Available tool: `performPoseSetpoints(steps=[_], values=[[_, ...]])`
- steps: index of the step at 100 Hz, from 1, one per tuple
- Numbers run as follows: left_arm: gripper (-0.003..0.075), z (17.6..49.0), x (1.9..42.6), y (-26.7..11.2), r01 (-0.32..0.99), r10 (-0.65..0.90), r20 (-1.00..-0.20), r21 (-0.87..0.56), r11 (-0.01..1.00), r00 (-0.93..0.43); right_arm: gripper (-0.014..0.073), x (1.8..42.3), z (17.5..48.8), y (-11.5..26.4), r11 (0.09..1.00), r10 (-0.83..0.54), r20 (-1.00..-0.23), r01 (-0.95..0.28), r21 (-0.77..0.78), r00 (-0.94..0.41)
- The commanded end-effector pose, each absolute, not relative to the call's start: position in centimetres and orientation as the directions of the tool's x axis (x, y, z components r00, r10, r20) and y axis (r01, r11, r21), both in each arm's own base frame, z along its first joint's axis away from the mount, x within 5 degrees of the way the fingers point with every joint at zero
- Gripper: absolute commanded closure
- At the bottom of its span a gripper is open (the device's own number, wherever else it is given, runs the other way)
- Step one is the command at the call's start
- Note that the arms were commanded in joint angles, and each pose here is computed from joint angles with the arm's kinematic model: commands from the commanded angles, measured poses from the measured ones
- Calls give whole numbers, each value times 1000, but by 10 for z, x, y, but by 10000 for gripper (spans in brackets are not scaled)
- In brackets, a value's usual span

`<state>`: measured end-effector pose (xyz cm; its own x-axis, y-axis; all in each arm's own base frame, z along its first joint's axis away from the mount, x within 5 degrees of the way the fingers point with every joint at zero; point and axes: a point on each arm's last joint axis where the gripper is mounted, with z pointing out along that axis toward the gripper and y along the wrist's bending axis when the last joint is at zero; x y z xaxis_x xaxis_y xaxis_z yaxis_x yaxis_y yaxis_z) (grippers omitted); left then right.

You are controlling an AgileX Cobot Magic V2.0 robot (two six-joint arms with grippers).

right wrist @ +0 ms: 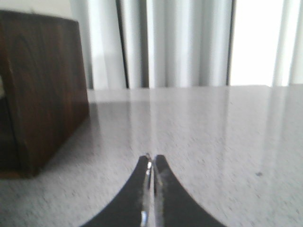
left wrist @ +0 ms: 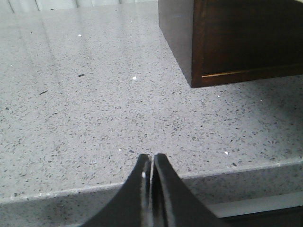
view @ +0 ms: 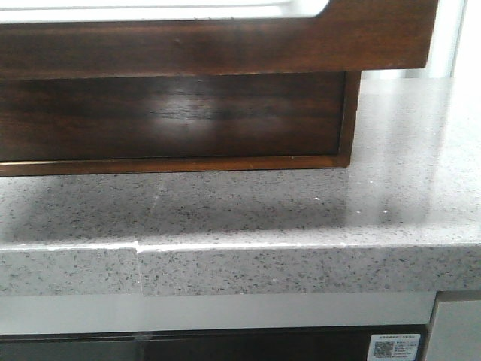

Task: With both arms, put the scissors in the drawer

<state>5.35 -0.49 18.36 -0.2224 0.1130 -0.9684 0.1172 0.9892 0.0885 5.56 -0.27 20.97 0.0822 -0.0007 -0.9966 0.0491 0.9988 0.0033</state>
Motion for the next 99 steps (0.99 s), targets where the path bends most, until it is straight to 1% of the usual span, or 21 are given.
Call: performPoseSetpoints(steps=[1, 18, 30, 32, 99], values=[[742, 184, 53, -5, 111, 96, -983, 79, 991, -154, 636, 56, 202, -3, 998, -28, -996, 62, -23, 82], [742, 184, 53, -5, 111, 96, -983, 79, 991, -154, 636, 56, 189, -5, 996, -15, -998, 86, -21, -66], [742, 184, 53, -5, 111, 96, -983, 79, 991, -154, 636, 53, 174, -5, 996, 6, -973, 89, -15, -231], [742, 184, 53, -5, 111, 96, -983, 79, 991, -154, 636, 53, 173, -5, 996, 7, -970, 90, -15, -241], [742, 184, 53, -5, 111, 96, -983, 79, 991, -154, 636, 53, 174, -5, 996, 6, -973, 90, -15, -233]])
